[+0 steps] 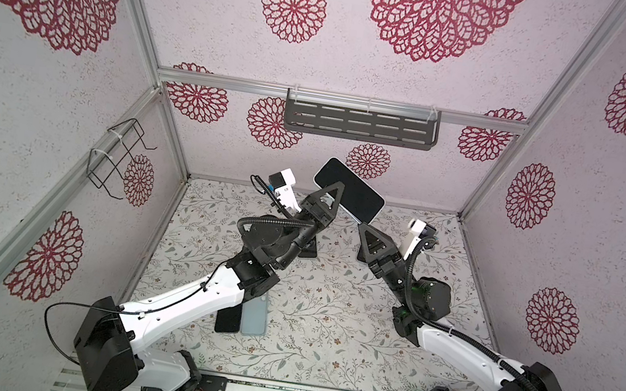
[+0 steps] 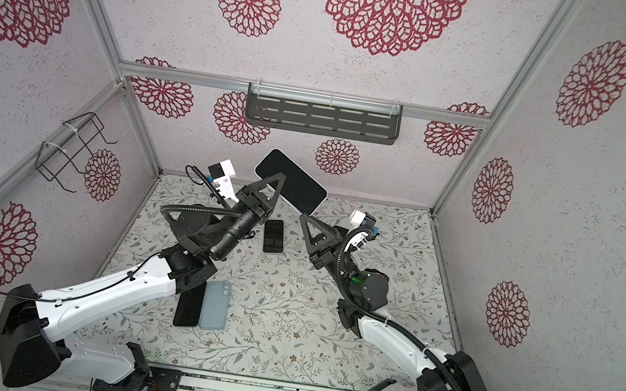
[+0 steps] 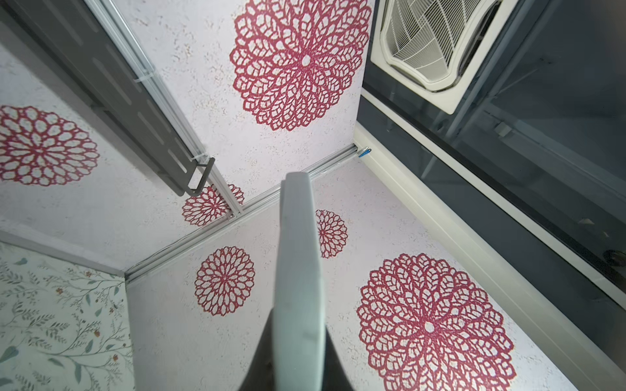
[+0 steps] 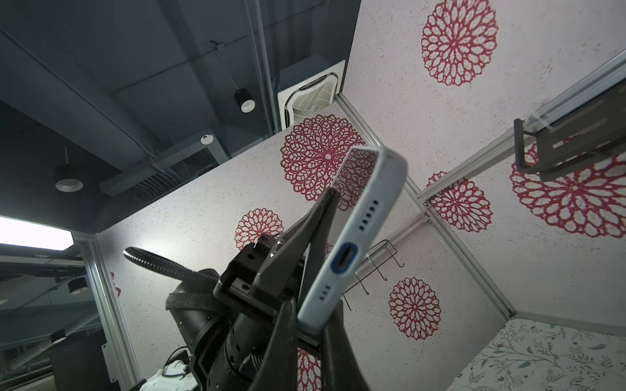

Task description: Take the phone out of the phone case

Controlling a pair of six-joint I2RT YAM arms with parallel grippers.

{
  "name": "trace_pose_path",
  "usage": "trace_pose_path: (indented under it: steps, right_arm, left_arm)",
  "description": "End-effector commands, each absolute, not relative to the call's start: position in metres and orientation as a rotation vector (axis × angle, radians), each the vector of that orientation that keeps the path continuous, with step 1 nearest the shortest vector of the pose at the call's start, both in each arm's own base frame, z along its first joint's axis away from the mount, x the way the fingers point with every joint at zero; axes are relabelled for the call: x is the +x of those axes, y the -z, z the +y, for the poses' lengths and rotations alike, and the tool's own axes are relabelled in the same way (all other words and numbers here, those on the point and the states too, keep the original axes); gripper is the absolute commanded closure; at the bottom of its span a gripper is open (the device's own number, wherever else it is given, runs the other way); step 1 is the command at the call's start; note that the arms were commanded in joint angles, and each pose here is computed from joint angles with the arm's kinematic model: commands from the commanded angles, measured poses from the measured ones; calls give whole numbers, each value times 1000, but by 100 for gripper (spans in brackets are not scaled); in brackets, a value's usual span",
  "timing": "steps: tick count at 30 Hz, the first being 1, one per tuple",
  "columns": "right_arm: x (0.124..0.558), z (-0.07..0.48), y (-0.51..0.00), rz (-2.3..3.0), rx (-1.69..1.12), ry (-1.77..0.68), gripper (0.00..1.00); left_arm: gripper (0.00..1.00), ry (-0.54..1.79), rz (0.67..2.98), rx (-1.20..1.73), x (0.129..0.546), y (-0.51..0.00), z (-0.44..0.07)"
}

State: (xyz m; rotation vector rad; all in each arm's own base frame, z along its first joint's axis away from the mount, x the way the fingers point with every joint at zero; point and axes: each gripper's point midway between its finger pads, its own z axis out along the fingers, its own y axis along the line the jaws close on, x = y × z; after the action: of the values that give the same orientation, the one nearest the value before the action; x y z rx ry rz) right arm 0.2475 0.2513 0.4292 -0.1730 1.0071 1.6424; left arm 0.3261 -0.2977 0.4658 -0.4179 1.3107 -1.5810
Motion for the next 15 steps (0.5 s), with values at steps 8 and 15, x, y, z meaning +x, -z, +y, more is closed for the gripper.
trace_pose_path:
  steps: [8, 15]
  right_arm:
    - [256, 248, -405, 1179, -562, -880, 100]
    - [234, 224, -372, 1222, -517, -934, 62]
  left_arm:
    - [100, 1834, 1447, -416, 325, -473, -309]
    - [100, 1858, 1459, -403, 342, -468, -286]
